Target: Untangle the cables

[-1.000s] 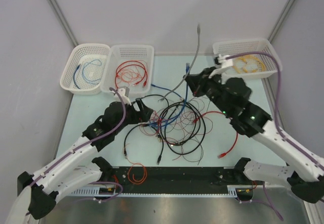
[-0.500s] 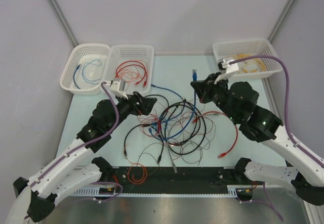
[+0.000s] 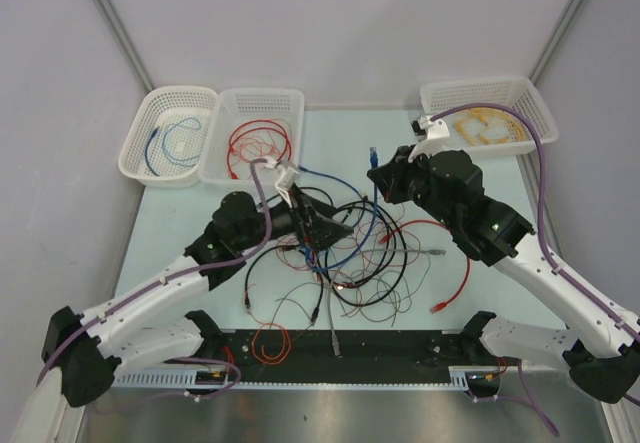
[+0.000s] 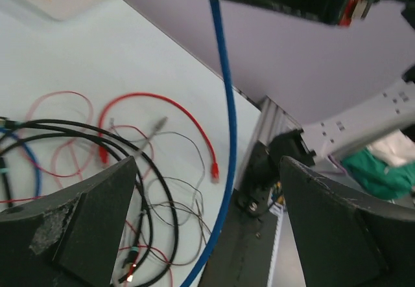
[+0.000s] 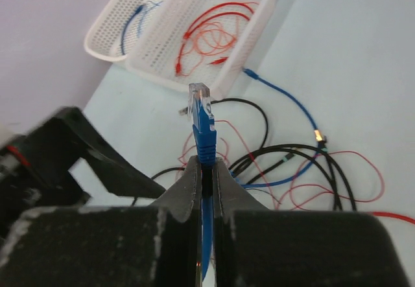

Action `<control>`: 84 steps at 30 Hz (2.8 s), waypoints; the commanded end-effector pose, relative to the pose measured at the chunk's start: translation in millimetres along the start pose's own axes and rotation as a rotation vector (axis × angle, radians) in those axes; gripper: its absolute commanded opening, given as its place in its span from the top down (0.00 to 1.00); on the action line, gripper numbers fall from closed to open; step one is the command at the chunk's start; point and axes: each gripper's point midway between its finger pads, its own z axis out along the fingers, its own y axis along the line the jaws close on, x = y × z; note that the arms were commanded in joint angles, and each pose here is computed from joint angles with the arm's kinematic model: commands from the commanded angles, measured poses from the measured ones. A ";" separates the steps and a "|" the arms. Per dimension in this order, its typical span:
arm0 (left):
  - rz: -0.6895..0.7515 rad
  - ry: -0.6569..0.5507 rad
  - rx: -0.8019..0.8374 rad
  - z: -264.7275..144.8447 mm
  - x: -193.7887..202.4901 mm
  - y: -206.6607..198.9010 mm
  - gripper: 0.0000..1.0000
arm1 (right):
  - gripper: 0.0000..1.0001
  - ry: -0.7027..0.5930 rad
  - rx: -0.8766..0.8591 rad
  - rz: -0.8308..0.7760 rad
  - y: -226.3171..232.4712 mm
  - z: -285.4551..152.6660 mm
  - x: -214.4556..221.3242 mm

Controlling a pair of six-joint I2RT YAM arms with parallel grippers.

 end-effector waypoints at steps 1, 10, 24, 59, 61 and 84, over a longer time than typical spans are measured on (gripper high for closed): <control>0.081 0.068 0.234 16.2 15.7 -53.8 0.03 | 1.00 -0.022 -0.162 0.088 35.4 -3.5 -13.3; 0.096 0.155 0.234 30.5 43.5 -48.9 0.35 | 1.00 -0.016 -0.223 0.123 47.1 -11.9 -16.1; 0.081 0.033 -0.337 -21.7 -22.2 81.8 1.00 | 0.17 -0.019 -0.002 0.096 2.7 -16.1 -8.4; 0.034 -0.444 -1.784 -245.1 -292.8 490.2 1.00 | 0.24 0.227 0.118 0.101 -66.3 33.3 86.5; 0.026 -0.449 -1.801 -253.7 -290.4 498.7 1.00 | 0.23 0.238 0.137 0.109 -72.0 36.2 89.8; 0.090 -0.465 -1.314 -138.0 -240.1 283.9 0.00 | 0.27 0.220 0.043 0.127 -49.9 17.9 92.2</control>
